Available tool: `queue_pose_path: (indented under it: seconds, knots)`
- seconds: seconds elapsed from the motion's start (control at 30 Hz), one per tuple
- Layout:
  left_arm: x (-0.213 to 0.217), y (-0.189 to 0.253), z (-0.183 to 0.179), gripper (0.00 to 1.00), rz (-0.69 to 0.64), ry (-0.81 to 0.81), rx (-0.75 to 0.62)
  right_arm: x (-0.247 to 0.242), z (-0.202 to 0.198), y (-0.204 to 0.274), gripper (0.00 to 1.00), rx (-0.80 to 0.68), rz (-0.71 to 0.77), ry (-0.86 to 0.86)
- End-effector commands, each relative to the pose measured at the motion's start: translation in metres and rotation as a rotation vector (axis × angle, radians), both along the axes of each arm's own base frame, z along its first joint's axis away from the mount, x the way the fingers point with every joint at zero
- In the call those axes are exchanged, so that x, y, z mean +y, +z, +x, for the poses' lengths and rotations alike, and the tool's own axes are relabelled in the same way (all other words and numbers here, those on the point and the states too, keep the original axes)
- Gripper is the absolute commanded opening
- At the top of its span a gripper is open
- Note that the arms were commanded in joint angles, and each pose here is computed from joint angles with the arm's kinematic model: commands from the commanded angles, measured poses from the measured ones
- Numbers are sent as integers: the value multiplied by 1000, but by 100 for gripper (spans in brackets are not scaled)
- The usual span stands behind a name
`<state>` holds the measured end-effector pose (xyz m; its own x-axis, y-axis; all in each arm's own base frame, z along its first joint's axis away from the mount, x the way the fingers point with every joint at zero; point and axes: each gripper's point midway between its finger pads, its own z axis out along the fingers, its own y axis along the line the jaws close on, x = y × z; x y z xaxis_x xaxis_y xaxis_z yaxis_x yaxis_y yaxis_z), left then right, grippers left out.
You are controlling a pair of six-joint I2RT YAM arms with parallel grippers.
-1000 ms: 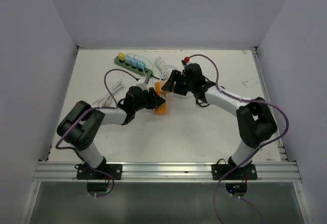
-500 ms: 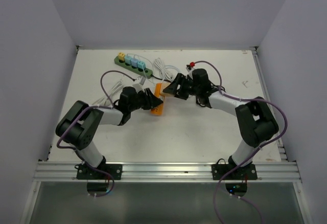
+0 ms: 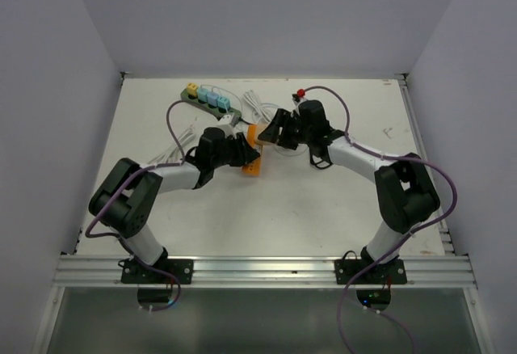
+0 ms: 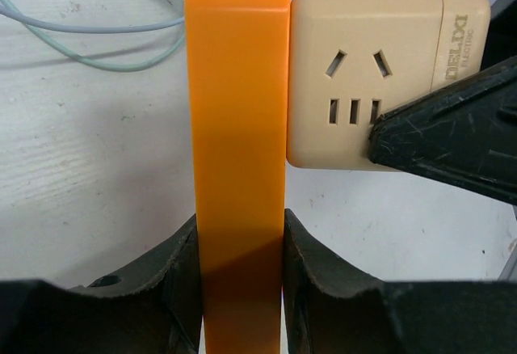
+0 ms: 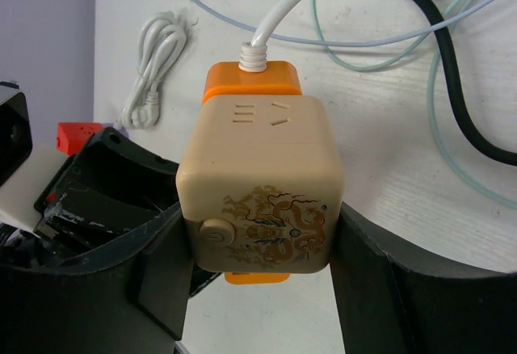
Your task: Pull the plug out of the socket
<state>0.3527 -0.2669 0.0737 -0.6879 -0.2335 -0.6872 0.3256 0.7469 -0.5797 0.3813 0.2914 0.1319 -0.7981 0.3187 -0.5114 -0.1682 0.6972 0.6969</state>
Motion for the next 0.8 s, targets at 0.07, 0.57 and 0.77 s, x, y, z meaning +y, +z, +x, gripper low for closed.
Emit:
queue_pose_path:
  seconds: [0.07,0.57,0.77]
  knots:
    - [18,-18,14,0,133,76,3,-9,15,23,8,-100,-83,-42]
    - [6,7,-3,0,-229,-110,36,-20,17,27,10,-105,113,1]
    - [28,-35,15,0,72,60,88,-25,20,21,10,-83,-55,-57]
